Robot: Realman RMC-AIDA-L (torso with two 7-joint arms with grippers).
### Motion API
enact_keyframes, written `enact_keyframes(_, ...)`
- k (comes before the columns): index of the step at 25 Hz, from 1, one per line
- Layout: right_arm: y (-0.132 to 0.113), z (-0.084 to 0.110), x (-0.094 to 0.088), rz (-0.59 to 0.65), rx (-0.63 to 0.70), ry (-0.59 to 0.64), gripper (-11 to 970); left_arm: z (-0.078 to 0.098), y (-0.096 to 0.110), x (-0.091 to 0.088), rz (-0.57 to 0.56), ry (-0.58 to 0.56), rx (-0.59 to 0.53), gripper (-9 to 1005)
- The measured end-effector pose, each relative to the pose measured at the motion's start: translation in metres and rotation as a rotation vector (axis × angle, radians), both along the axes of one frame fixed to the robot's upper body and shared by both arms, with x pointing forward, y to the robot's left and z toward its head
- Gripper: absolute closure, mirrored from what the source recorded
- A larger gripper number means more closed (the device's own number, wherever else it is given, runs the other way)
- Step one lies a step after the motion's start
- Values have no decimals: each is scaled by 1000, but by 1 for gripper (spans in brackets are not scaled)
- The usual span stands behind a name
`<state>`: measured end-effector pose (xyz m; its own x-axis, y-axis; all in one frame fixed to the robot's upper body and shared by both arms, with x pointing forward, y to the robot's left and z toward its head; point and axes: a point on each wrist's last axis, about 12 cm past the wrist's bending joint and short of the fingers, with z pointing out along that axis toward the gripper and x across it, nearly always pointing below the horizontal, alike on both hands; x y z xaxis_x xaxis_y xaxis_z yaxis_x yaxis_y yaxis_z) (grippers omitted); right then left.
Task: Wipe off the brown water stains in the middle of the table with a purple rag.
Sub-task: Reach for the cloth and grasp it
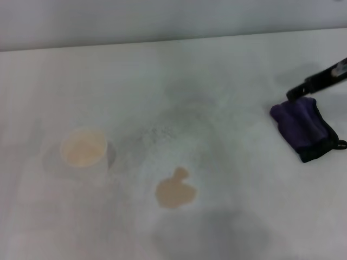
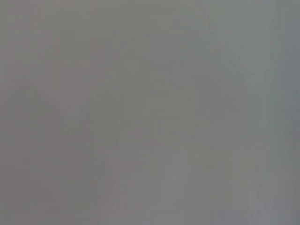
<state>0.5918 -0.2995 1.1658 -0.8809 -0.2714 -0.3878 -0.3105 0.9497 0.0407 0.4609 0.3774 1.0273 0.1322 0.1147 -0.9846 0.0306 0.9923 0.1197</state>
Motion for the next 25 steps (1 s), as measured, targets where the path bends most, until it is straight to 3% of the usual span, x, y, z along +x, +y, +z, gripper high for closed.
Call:
enact_keyframes(6,19,-17,5,-2,-140,80,112,-3,-4,4,0,27,-2,119)
enact_keyframes(15,19,-45,9,-6,-208,164,120,-4,-6,5,-8,32,-4,119)
enact_keyframes(25,21,-51,9,-3,-234,182,230,-5,-6,5,-10,38,3,120)
